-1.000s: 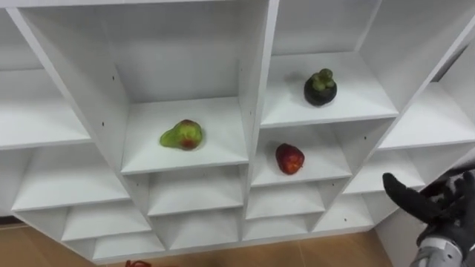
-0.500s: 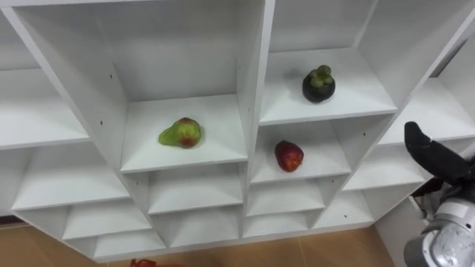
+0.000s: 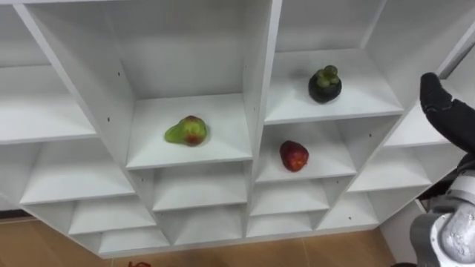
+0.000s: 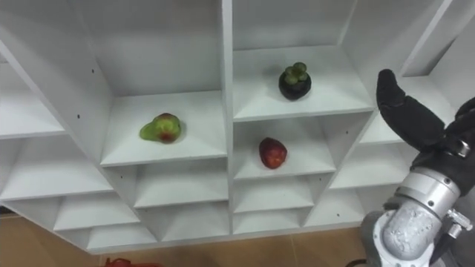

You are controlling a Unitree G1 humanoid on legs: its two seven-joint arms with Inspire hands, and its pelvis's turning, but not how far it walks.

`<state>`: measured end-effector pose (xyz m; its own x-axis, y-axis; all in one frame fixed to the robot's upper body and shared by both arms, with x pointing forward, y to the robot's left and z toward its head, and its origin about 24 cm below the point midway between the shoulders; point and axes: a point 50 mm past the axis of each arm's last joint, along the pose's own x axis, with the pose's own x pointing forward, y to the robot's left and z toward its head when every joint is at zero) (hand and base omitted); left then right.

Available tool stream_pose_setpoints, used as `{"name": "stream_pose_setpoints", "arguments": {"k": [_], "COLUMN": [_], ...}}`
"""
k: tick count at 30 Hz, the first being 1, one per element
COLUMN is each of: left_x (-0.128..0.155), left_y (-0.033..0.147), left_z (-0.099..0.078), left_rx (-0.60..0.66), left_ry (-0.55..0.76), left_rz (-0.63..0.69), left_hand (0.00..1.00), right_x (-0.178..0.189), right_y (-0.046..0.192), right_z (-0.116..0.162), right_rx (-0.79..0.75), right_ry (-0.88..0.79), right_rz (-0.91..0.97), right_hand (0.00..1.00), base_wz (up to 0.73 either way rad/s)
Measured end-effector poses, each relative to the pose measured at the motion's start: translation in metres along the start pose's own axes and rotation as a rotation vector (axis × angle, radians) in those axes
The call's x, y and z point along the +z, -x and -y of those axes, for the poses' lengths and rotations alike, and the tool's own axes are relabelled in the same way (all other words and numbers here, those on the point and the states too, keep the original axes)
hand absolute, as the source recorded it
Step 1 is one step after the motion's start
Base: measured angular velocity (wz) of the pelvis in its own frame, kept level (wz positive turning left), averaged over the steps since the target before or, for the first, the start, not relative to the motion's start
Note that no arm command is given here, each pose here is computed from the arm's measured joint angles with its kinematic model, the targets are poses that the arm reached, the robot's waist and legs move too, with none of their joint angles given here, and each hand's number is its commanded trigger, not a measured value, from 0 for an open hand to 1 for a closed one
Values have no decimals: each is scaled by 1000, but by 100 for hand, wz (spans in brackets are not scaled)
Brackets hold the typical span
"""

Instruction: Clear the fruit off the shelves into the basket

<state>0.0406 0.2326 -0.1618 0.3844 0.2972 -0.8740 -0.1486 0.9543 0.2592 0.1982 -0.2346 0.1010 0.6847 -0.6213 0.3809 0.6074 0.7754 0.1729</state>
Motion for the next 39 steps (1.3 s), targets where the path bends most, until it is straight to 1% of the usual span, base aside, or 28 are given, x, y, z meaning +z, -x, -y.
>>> {"name": "stream_pose_setpoints", "arguments": {"k": [2, 8, 10, 14, 20, 26, 34, 39], "left_x": [0, 8, 12, 9, 7, 9, 15, 19], "left_y": [0, -3, -4, -4, -4, -4, -5, -6], "left_z": [0, 3, 4, 4, 5, 12, 18, 19], "left_rx": [-2, -16, -18, -16, -14, -40, -71, -75], "left_ry": [-1, -19, -20, -22, -23, -68, -110, -110], "left_rz": [0, 19, 26, 10, -2, -6, 14, 23], "left_hand": [100, 100, 100, 100, 100, 100, 100, 100], "right_x": [1, 4, 4, 7, 7, 6, 5, 5], "right_y": [1, 11, 13, 13, 13, 18, 21, 23], "right_z": [-4, -26, -30, -40, -45, -53, -56, -57], "right_rx": [27, 226, 268, 325, 356, 406, 421, 429], "right_ry": [6, 6, 19, 0, -4, -17, -24, -29], "right_rz": [6, 11, 14, 24, 17, 2, -5, -9], "right_hand": [0, 0, 0, 0, 0, 0, 0, 0], "base_wz": [0, 0, 0, 1, 0, 0, 0, 0]}}
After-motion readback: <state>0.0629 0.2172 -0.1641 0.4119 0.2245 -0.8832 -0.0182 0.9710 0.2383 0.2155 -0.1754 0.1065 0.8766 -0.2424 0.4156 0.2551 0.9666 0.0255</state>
